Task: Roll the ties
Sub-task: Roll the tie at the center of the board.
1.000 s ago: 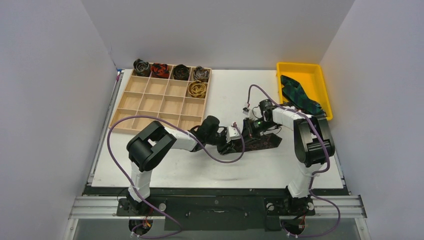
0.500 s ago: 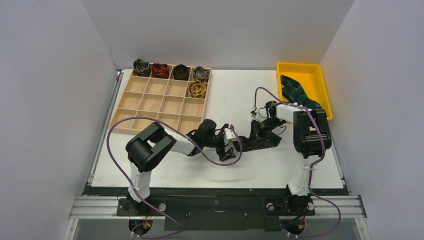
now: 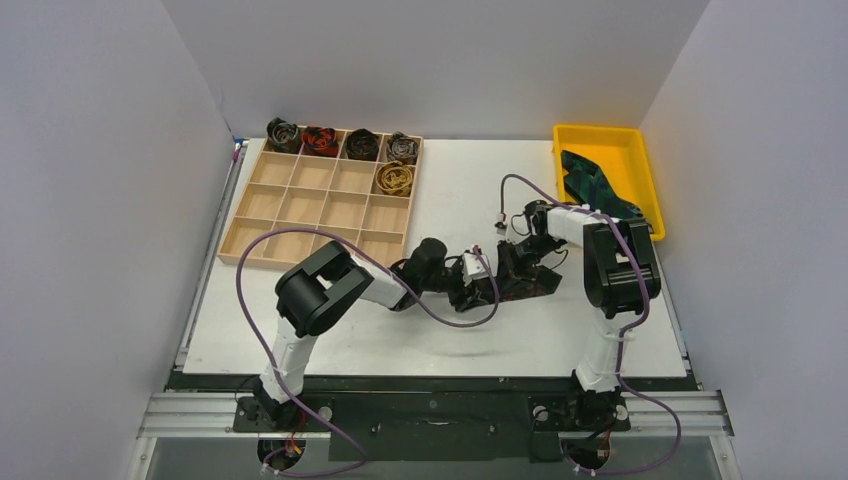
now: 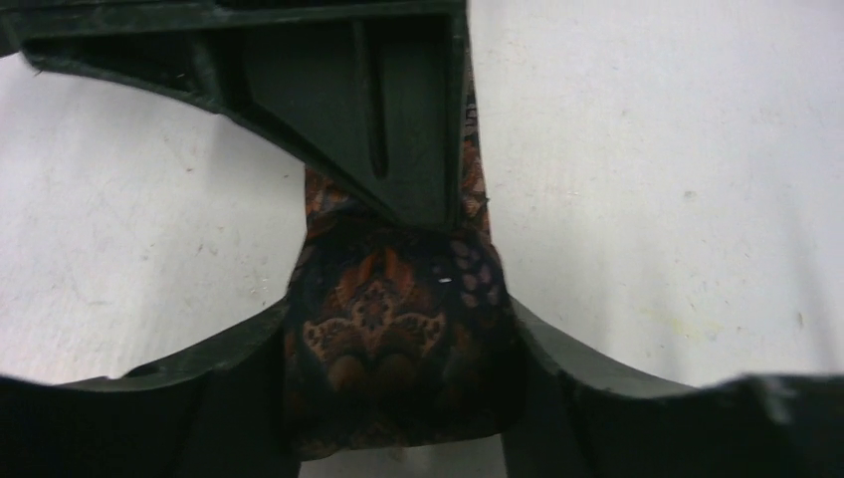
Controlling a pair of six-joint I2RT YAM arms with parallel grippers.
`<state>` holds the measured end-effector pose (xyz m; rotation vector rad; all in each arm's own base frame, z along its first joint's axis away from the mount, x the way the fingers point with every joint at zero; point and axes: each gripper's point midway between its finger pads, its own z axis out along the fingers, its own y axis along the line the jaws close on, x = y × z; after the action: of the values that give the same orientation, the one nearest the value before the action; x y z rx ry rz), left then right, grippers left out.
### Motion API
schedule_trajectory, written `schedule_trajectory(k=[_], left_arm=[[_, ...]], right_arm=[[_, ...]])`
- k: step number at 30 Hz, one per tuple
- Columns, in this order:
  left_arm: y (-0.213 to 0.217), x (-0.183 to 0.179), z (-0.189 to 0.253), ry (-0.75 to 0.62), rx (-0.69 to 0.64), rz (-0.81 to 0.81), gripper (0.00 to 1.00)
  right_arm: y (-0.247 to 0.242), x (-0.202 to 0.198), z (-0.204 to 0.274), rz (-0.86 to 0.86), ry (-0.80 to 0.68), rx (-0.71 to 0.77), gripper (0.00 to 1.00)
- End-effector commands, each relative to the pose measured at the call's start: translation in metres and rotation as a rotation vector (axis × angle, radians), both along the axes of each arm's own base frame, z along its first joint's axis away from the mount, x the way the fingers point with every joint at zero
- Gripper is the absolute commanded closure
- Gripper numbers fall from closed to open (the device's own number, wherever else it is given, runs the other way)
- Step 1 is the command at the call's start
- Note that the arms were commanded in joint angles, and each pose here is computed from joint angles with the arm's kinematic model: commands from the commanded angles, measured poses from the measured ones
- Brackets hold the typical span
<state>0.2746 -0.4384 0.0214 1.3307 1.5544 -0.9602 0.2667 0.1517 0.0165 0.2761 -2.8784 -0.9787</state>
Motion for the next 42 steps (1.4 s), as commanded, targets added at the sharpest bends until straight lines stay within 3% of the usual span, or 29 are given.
schedule_trajectory(k=[1,6,7,8,9,10,12,14,19,26,30,31,32,34,37,39,42], left_arm=[[-0.003,-0.006,-0.005,0.003,0.014,-0.018,0.54],[0.018,-0.019,-0.016,0.018,0.089,-0.026,0.76],[0.027,-0.024,-0.024,0.041,0.125,-0.027,0.8],[0.033,-0.027,-0.027,0.051,0.149,-0.027,0.83],[0.04,-0.031,-0.033,0.063,0.172,-0.021,0.84],[0.045,-0.034,-0.037,0.074,0.195,-0.02,0.85],[0.053,-0.039,-0.046,0.105,0.238,-0.012,0.85],[0.054,-0.041,-0.051,0.129,0.261,-0.004,0.86],[0.049,-0.037,-0.05,0.135,0.268,0.002,0.85],[0.047,-0.035,-0.05,0.131,0.276,-0.002,0.85],[0.047,-0.036,-0.049,0.126,0.276,-0.013,0.84],[0.047,-0.036,-0.048,0.122,0.273,-0.016,0.83],[0.047,-0.036,-0.047,0.121,0.271,-0.018,0.82],[0.046,-0.035,-0.045,0.12,0.26,-0.015,0.72],[0.035,-0.026,-0.025,0.121,0.187,0.008,0.41],[0.025,-0.017,-0.004,0.1,0.115,0.022,0.29],[0.011,-0.01,0.021,0.068,0.035,0.012,0.21]], right_arm=[[-0.014,-0.002,-0.038,0.103,-0.063,-0.159,1.0],[-0.001,0.0,-0.025,0.065,-0.062,-0.077,1.0],[-0.001,0.001,-0.015,0.048,-0.065,-0.042,0.97],[-0.002,0.003,-0.005,0.042,-0.087,-0.018,0.88],[-0.003,0.004,0.005,0.019,-0.083,0.024,0.82],[-0.002,0.007,0.021,0.011,-0.122,0.06,0.68],[-0.003,0.008,0.044,0.008,-0.174,0.097,0.54],[0.004,0.005,0.063,0.02,-0.206,0.139,0.47],[0.026,-0.007,0.078,0.073,-0.198,0.182,0.46],[0.025,-0.004,0.042,0.133,-0.154,0.072,0.57],[0.008,0.007,0.026,0.123,-0.154,-0.009,0.85],[0.004,0.009,0.022,0.122,-0.156,-0.033,0.98],[0.001,0.012,0.021,0.116,-0.158,-0.043,1.0],[-0.006,0.015,0.017,0.105,-0.152,-0.065,1.0],[-0.017,0.014,0.007,0.095,-0.115,-0.088,1.0],[-0.028,0.013,-0.003,0.073,-0.081,-0.109,1.0],[-0.042,0.015,-0.015,0.049,-0.049,-0.144,1.0]])
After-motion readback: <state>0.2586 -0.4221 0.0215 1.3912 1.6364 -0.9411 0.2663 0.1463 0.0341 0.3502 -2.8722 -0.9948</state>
